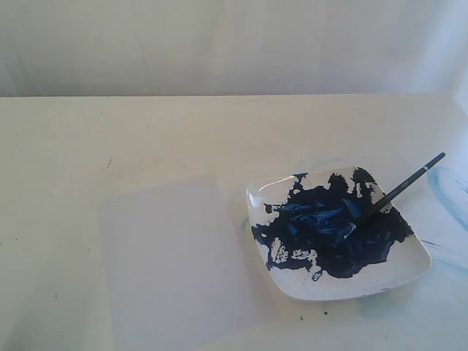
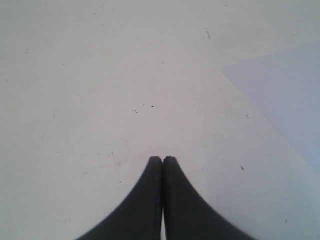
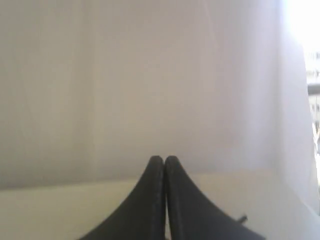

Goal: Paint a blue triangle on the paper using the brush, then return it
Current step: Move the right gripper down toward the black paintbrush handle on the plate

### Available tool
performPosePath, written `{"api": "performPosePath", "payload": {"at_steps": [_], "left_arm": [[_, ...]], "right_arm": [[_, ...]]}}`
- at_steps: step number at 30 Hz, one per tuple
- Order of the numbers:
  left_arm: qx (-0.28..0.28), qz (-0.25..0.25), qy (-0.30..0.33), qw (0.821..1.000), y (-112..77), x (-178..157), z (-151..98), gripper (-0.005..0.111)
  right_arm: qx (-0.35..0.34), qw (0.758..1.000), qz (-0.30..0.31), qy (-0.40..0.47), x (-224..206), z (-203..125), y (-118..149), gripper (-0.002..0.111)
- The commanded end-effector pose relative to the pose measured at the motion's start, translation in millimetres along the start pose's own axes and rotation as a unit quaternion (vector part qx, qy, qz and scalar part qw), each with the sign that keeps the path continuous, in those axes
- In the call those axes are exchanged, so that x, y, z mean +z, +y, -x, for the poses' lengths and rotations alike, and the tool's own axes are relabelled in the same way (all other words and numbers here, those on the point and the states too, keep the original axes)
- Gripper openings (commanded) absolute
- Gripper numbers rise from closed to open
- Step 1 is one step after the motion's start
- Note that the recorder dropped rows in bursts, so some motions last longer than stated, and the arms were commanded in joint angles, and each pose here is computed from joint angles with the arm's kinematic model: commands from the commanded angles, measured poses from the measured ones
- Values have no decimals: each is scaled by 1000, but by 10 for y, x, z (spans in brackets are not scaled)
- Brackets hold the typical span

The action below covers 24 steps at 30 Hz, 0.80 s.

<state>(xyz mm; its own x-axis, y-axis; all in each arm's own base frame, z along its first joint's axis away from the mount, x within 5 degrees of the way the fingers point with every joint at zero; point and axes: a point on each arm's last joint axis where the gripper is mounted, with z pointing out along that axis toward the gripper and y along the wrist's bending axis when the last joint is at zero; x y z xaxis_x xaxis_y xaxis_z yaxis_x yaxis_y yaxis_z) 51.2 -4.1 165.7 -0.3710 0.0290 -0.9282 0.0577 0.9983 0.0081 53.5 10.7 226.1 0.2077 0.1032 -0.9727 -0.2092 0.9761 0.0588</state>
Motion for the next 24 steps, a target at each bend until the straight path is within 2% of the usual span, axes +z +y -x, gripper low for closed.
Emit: {"api": "performPosePath", "payload": {"at_steps": [1, 2, 3, 4, 5, 8, 11, 14, 16, 17, 22, 24], "left_arm": [[-3, 0, 0, 1000, -2, 1, -10, 0], [-3, 0, 0, 1000, -2, 1, -10, 0], [-3, 0, 0, 1000, -2, 1, -10, 0], [-3, 0, 0, 1000, -2, 1, -10, 0], [-3, 0, 0, 1000, -2, 1, -10, 0], [-3, 0, 0, 1000, -2, 1, -10, 0], [-3, 0, 0, 1000, -2, 1, -10, 0], [-3, 0, 0, 1000, -2, 1, -10, 0], [-3, 0, 0, 1000, -2, 1, -10, 0], [-3, 0, 0, 1000, -2, 1, -10, 0], [-3, 0, 0, 1000, -2, 1, -10, 0], [-3, 0, 0, 1000, -2, 1, -10, 0]], "right_arm": [[7, 989, 6, -145, -43, 257, 8, 0], [50, 986, 3, -161, -52, 287, -10, 0], [122, 981, -2, -152, -46, 267, -39, 0], [196, 972, -14, -128, -35, 218, -72, 0], [235, 967, -27, -98, -22, 180, -89, 0], [199, 977, -44, -58, 37, 224, -92, 0], [186, 981, -51, -34, 215, 415, -80, 0], [187, 980, -44, 48, 531, 578, -20, 0], [190, 973, -28, 126, 789, 677, 50, 0], [191, 962, -20, 196, 1080, 716, 100, 0], [200, 949, -31, 241, 1729, 742, 109, 0], [182, 944, -22, 276, 1912, 712, 126, 0]]}}
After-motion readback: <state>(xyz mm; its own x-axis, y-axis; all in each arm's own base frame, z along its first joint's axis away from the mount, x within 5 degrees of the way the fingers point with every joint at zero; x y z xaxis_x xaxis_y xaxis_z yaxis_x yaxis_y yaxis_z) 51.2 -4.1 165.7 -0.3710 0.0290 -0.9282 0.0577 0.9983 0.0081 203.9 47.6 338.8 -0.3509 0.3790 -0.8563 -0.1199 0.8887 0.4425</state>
